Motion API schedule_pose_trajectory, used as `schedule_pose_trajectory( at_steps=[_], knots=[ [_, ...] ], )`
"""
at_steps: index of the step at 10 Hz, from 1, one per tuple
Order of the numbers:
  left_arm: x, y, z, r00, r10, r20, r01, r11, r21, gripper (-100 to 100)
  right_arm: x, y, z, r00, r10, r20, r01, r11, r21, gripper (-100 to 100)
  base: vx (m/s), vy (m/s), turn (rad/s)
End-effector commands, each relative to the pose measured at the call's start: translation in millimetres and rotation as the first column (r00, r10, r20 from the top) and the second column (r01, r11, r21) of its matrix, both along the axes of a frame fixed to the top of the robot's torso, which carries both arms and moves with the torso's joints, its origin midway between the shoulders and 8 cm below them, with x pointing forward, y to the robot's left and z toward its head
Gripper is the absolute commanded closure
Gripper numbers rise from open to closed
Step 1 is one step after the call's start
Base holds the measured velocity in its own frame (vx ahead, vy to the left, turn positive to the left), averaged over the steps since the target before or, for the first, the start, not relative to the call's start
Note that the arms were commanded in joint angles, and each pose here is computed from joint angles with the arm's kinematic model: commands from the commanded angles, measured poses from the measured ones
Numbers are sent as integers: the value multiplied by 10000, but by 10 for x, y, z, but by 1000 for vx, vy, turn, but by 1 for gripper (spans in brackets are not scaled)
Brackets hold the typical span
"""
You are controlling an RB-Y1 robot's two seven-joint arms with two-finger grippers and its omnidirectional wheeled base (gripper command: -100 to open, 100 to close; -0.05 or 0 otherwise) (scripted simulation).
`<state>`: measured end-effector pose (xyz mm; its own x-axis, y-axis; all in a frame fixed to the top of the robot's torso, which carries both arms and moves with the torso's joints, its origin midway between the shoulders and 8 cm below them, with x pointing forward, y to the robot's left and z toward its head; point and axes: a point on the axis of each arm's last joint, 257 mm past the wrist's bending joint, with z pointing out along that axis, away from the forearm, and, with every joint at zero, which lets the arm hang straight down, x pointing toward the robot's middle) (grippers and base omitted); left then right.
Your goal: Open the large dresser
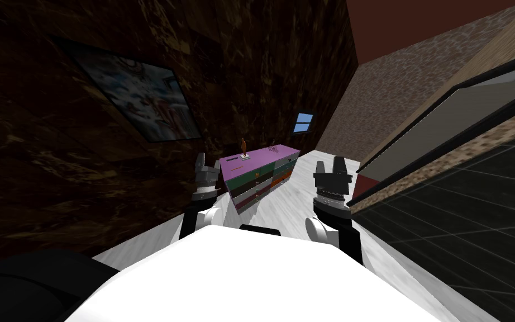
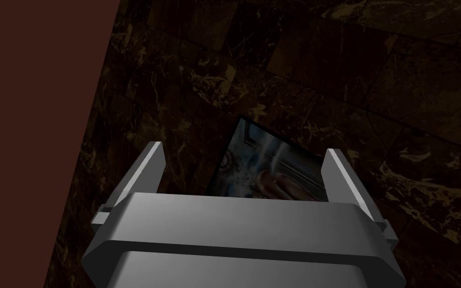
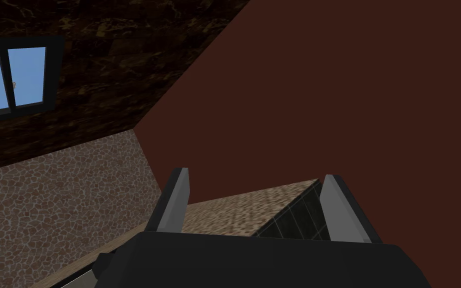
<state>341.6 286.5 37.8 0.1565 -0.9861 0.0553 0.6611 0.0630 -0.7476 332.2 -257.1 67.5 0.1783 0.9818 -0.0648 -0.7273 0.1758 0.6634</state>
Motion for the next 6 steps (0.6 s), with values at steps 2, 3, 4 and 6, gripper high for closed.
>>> schedule_pose_trajectory(
  at_steps=[2,3,4,6],
  knots=[
    [0,0,0,10000,0,1,0,10000,0,0,0,0,0,10000,0,1,0,10000,0,0,0,0,0],
    [0,0,1,10000,0,2,0,10000,0,0,0,0,1,10000,0,2,0,10000,0,0,0,0,0],
    [0,0,1,10000,0,2,0,10000,0,0,-1,0,1,10000,0,2,0,10000,0,0,0,0,0],
    [-1,0,1,10000,0,3,0,10000,1,0,-1,0,1,10000,0,3,0,10000,0,0,0,0,0]
  ],
)
